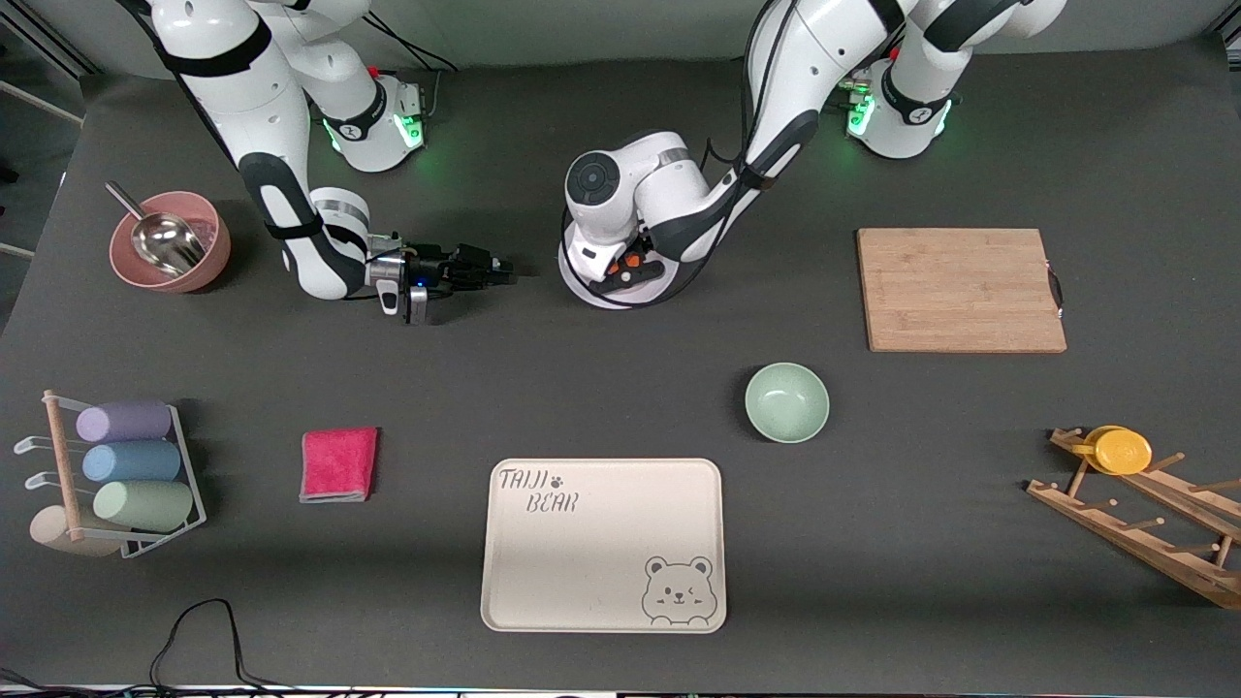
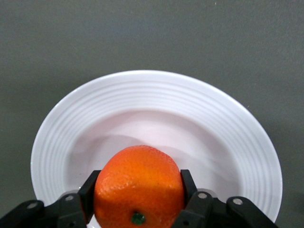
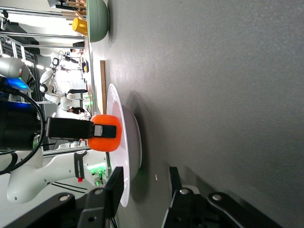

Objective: Place orange and plate with both arms
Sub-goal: 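Carry the orange over the white plate and release it with the left gripper, then withdraw the left gripper toward the cutting board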

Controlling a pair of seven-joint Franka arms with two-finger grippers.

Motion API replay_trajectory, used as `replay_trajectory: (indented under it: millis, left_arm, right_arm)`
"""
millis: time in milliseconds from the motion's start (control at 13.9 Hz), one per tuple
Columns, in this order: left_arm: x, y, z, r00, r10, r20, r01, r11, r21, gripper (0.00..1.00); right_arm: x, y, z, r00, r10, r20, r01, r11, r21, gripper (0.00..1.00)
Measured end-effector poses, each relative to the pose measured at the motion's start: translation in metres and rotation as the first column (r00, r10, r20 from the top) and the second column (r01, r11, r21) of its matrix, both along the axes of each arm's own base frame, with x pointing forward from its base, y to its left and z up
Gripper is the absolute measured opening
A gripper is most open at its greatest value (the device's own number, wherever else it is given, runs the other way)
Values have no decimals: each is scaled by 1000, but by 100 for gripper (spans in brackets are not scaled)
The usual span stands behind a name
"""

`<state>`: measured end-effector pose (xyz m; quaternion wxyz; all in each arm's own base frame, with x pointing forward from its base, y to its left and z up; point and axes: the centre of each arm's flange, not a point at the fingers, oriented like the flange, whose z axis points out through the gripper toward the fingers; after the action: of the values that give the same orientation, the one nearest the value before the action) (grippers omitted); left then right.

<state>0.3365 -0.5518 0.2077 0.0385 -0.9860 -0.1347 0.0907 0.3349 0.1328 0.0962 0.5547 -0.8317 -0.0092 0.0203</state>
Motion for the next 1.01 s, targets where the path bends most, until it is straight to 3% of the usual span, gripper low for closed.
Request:
replay_trajectory:
  millis: [144,216,360,649,793,1009]
  left_arm:
    - [-2,-1,0,1000,-7,4,7,1000,1,71]
    - [-2,-2,0,1000,-10,6,10,1000,1,77]
    - [-4,-3,2,1000,-14,8,14,1000,0,97]
    - [2,-1,12,1000,-10,25,10,1000,-1,100]
    - [20,10,31,999,13,44,-14,1000,16,100]
    - [75,59,99,994,65,89,-71,995,65,100]
  right_arm:
    - [0,0,0,1000,1,3,-1,1000,0,46]
    - [0,0,0,1000,1,4,-1,1000,0,46]
    - [0,0,0,1000,2,4,-2,1000,1,46]
    - [0,0,0,1000,3,6,-3,1000,1,46]
    - [0,1,0,1000,4,7,-4,1000,2,46]
    - [0,9,1,1000,-8,9,8,1000,14,46]
